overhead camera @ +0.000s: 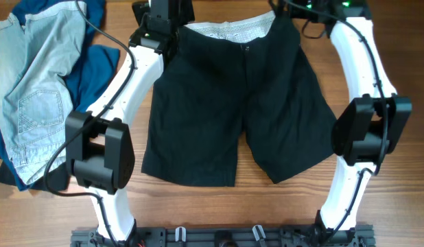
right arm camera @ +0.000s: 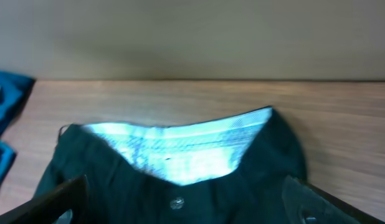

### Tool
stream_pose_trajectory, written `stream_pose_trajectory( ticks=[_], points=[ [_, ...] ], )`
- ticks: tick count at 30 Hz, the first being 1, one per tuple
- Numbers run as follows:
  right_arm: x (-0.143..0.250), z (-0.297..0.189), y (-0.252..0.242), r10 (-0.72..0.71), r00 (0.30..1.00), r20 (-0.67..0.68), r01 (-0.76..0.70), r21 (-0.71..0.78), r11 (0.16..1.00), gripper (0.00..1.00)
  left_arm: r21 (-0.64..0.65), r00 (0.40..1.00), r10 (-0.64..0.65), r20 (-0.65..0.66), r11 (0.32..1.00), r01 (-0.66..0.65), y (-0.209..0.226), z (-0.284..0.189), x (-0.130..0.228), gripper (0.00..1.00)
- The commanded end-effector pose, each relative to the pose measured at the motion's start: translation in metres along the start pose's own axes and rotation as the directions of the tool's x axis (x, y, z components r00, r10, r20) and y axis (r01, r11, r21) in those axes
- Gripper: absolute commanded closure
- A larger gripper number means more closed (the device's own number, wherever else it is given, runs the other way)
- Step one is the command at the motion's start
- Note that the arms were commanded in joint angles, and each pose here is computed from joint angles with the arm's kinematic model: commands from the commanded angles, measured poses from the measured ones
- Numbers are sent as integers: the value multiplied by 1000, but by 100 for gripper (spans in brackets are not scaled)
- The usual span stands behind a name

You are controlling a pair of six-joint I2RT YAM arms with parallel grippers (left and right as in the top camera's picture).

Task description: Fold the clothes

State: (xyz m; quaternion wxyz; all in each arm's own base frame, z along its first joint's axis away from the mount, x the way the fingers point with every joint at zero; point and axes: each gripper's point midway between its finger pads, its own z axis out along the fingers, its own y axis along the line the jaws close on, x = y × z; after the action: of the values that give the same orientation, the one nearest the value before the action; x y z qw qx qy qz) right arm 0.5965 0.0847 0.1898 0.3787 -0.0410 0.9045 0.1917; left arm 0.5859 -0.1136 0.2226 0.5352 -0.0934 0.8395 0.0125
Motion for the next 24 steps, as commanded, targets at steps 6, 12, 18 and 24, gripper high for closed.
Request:
stream_pose_trajectory(
  ticks=[6, 12, 18, 24],
  points=[
    [13, -59, 7, 100, 990, -97, -93, 74, 993, 0, 81, 990, 57, -132, 996, -47, 1, -41, 2, 0],
    [33, -34, 22, 79, 984, -157, -71, 53, 996, 4, 75, 957, 99, -273, 994, -82, 11, -39, 39, 0],
    [64, 18, 34, 22, 974, -227, -10, 54, 998, 20, -36, 952, -60, -300, 998, 52, 55, -29, 37, 0],
    [113, 65, 22, -5, 945, -326, 80, 217, 973, 27, -138, 925, -112, -363, 988, 65, 109, -26, 47, 0]
  ],
)
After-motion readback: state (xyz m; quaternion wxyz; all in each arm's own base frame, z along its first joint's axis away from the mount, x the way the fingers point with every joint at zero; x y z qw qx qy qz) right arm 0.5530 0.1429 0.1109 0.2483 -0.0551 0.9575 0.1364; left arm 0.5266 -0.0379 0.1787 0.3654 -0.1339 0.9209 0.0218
